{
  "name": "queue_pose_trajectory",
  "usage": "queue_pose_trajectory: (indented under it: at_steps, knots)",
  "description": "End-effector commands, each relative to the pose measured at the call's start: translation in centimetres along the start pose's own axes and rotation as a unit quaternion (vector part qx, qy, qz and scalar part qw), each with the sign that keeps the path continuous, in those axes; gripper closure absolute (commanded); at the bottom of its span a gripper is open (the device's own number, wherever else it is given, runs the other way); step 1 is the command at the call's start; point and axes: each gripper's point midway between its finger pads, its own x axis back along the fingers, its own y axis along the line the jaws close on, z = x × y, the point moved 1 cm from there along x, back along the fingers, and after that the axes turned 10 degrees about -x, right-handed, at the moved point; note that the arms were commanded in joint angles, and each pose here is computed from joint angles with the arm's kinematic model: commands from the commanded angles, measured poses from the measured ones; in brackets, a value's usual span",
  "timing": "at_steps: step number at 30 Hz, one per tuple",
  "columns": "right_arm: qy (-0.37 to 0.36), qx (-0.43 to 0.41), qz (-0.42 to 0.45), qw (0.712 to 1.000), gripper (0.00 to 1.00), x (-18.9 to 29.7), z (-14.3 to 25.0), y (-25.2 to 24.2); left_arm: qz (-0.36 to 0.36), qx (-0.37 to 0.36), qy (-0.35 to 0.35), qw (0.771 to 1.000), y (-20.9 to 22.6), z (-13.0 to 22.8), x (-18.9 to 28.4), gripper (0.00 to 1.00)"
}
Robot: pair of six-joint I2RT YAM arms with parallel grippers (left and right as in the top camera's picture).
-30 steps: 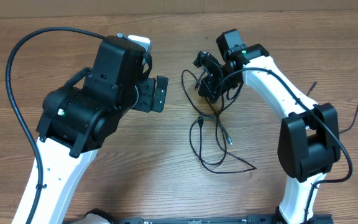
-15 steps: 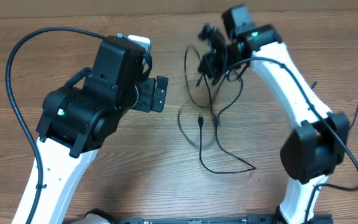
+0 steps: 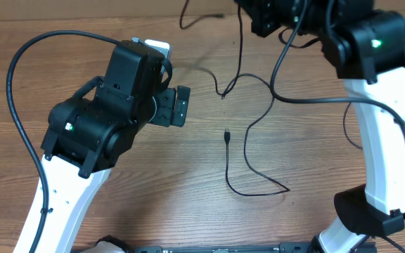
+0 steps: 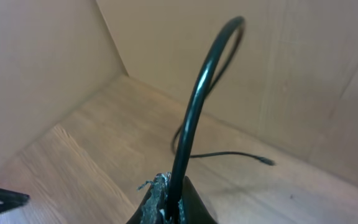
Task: Untangle cables
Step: 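Lift the second cable with the right gripper and carry it rightward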
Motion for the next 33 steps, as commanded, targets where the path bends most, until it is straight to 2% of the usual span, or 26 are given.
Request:
queue_pose_trajectory:
  at_steps: [1, 11, 15, 21, 25, 33]
  knots:
    - [-0.028, 0.003, -0.004, 1.000, 0.96, 1.5, -1.6, 0.9, -0.008, 0.005, 0.000, 1.000, 0.3, -0.2, -0.2, 0.00]
    - [-0.052, 0.008, 0.041, 0.998, 0.96, 2.0, -2.7, -0.2, -0.008, 0.005, 0.000, 1.000, 0.3, -0.2, -0.2, 0.01]
    - [-0.081, 0.018, 0.049, 0.995, 0.96, 2.4, -4.1, -0.3, -0.008, 0.005, 0.000, 1.000, 0.3, -0.2, -0.2, 0.01]
    - [-0.141, 0.011, 0.122, 0.982, 0.96, 3.9, -6.6, -3.0, -0.008, 0.005, 0.000, 1.000, 0.3, -0.2, -0.2, 0.01]
    - [-0.181, 0.007, 0.190, 0.965, 0.96, 5.6, -8.3, -5.9, -0.008, 0.005, 0.000, 1.000, 0.3, -0.2, -0.2, 0.00]
    - [-0.234, -0.020, 0.344, 0.909, 0.96, 10.9, -9.9, -13.2, -0.008, 0.005, 0.000, 1.000, 0.3, -0.2, -0.2, 0.00]
